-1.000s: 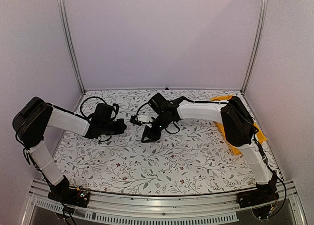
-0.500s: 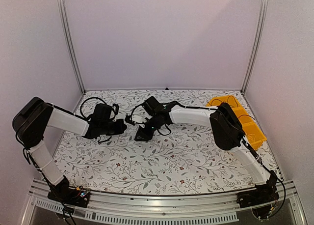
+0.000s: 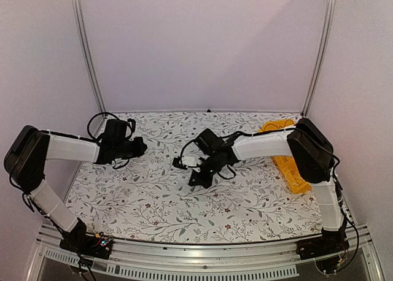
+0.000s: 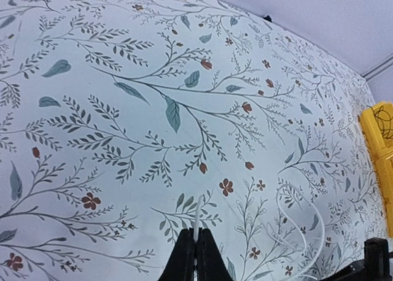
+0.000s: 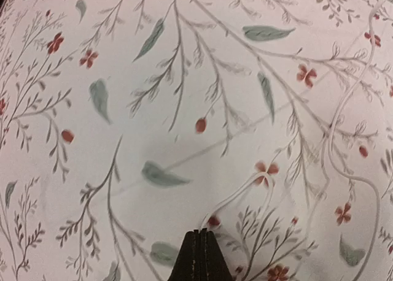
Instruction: Untangle the cables
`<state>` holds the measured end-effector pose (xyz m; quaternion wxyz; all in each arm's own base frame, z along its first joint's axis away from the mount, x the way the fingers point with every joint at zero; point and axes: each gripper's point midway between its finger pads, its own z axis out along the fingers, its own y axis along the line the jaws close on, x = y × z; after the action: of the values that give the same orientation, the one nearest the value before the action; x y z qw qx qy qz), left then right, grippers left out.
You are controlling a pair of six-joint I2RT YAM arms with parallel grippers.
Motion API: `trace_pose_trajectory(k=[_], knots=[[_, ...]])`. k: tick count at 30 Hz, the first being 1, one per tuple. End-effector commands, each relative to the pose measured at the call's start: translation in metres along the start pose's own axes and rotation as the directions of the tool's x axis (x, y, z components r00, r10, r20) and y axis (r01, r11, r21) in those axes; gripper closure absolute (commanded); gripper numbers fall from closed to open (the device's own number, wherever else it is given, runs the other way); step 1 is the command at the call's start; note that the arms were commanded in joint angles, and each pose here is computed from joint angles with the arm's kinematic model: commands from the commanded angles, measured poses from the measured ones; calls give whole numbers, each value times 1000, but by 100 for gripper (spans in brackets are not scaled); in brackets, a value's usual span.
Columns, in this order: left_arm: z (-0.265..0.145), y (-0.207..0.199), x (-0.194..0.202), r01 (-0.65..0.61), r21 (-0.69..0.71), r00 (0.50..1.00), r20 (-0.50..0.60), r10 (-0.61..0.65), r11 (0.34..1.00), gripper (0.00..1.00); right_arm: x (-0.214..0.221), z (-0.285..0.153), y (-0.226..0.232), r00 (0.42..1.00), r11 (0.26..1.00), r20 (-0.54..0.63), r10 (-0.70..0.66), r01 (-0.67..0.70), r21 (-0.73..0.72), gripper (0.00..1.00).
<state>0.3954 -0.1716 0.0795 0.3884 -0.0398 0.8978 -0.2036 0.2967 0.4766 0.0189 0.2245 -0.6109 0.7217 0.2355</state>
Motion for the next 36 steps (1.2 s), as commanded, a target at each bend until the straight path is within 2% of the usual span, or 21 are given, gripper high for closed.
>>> trace_pose_trajectory(k=[1, 5, 9, 15, 21, 25, 28, 36], knots=[[-27, 24, -41, 36, -58, 995, 99, -30, 998, 100, 56, -58, 30, 991, 998, -118, -59, 56, -32, 100], [-39, 48, -52, 87, -114, 983, 168, -67, 990, 100, 99, -97, 21, 988, 997, -140, 63, -69, -36, 100], [-42, 60, -53, 114, -142, 980, 177, -88, 983, 100, 133, -118, 4, 974, 984, -145, 176, -179, -5, 100], [-58, 79, -61, 134, -232, 972, 219, -83, 963, 100, 165, -130, -17, 954, 966, -158, 256, -248, 71, 100], [-97, 96, -77, 171, -323, 937, 346, -53, 931, 100, 194, -133, -35, 913, 934, -200, 356, -339, 113, 100], [-112, 104, -79, 207, -354, 920, 389, -57, 912, 100, 205, -133, -41, 891, 917, -218, 399, -380, 123, 100], [-112, 105, -76, 204, -354, 922, 383, -57, 913, 100, 208, -129, -39, 885, 914, -229, 405, -390, 108, 100], [-76, 72, -62, 94, -178, 964, 261, -46, 979, 100, 192, -133, -37, 898, 920, -200, 392, -388, 58, 100]])
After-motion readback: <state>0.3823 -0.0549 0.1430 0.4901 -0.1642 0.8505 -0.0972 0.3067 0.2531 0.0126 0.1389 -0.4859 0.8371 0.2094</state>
